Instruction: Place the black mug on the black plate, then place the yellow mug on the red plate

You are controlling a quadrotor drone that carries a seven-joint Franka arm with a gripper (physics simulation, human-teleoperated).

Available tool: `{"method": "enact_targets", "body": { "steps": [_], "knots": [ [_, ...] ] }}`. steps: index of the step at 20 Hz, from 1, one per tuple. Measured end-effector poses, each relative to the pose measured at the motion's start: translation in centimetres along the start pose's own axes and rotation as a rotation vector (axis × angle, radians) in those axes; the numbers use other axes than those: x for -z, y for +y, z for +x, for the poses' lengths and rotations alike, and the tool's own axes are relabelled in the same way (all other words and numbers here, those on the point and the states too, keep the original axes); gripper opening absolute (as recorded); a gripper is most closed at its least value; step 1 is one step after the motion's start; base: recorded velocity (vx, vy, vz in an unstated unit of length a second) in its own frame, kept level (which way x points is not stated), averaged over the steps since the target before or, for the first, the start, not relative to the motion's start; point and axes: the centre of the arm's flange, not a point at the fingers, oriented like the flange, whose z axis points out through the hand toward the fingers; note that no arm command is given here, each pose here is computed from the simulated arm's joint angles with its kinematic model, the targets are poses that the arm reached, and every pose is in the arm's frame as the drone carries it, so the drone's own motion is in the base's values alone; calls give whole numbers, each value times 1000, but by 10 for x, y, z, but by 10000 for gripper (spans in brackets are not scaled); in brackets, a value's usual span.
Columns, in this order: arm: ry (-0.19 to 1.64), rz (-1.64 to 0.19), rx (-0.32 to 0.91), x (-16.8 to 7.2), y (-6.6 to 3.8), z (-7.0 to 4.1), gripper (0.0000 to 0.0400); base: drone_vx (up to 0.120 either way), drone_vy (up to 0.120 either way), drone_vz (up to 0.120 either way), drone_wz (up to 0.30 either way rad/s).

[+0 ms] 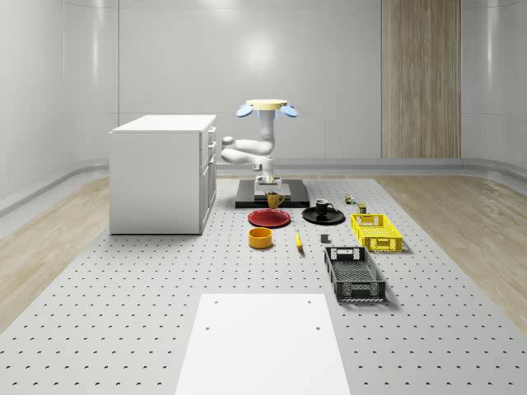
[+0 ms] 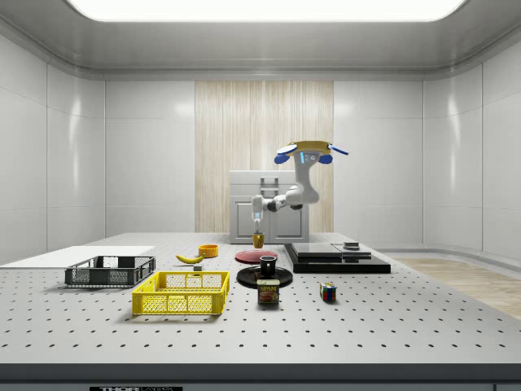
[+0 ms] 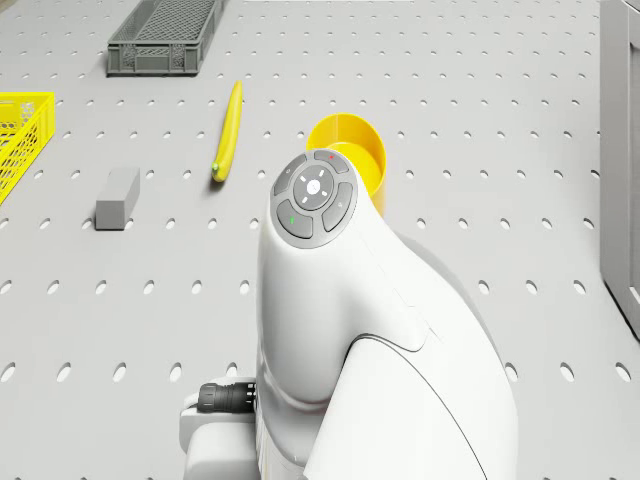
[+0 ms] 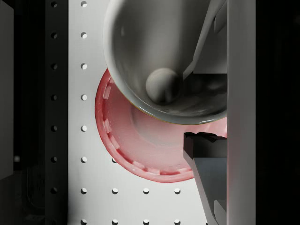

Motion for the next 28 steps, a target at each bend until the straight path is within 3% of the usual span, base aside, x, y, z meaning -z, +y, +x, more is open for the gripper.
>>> {"method": "enact_targets", "body": {
  "steps": [7, 21, 24, 28],
  "knots": [
    [0, 0, 0, -2, 0, 0, 110, 0, -40, 0, 0],
    [0, 0, 0, -45, 0, 0, 110, 0, 0, 0, 0],
    [0, 0, 0, -53, 0, 0, 251, 0, 0, 0, 0],
    [0, 0, 0, -54, 0, 0, 345, 0, 0, 0, 0]
  ]
}}
